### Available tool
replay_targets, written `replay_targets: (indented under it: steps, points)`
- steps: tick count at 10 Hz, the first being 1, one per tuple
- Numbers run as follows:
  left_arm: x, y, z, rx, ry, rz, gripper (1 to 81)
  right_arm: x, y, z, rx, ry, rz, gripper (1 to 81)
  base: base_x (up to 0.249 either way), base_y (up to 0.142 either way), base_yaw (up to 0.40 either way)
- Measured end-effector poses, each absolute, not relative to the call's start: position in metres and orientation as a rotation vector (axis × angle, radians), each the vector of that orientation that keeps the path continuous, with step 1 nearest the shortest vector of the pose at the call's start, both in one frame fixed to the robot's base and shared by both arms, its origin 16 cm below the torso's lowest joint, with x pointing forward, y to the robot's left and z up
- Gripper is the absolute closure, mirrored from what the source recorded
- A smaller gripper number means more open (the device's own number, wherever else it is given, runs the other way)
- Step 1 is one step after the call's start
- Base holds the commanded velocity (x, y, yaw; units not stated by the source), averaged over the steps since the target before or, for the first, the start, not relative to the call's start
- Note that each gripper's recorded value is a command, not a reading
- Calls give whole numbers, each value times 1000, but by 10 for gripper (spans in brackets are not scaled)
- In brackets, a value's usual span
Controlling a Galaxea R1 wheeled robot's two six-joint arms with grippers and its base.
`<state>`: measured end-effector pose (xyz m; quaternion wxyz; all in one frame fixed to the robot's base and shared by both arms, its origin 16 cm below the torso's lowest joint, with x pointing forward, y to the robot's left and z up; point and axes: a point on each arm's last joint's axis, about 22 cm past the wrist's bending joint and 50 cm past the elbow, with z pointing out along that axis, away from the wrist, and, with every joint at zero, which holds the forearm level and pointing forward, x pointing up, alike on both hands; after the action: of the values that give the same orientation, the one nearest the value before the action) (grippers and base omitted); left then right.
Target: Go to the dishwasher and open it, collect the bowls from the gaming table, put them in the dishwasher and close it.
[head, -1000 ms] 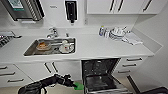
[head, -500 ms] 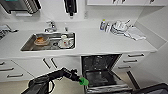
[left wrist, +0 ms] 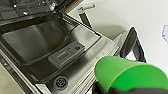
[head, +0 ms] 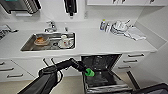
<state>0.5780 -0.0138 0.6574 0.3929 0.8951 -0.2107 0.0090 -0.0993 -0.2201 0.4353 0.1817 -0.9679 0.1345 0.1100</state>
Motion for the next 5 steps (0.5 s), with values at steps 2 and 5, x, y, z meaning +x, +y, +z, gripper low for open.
replay_targets:
  steps: [2,5]
  points:
    - [575,-48,667,2269,-581,16,811,-99,-217,435,-2729,381,309,811,0,0,0]
    - [612,-8,669,2366,-532,73,811,-98,-215,435,-2727,383,302,811,0,0,0]
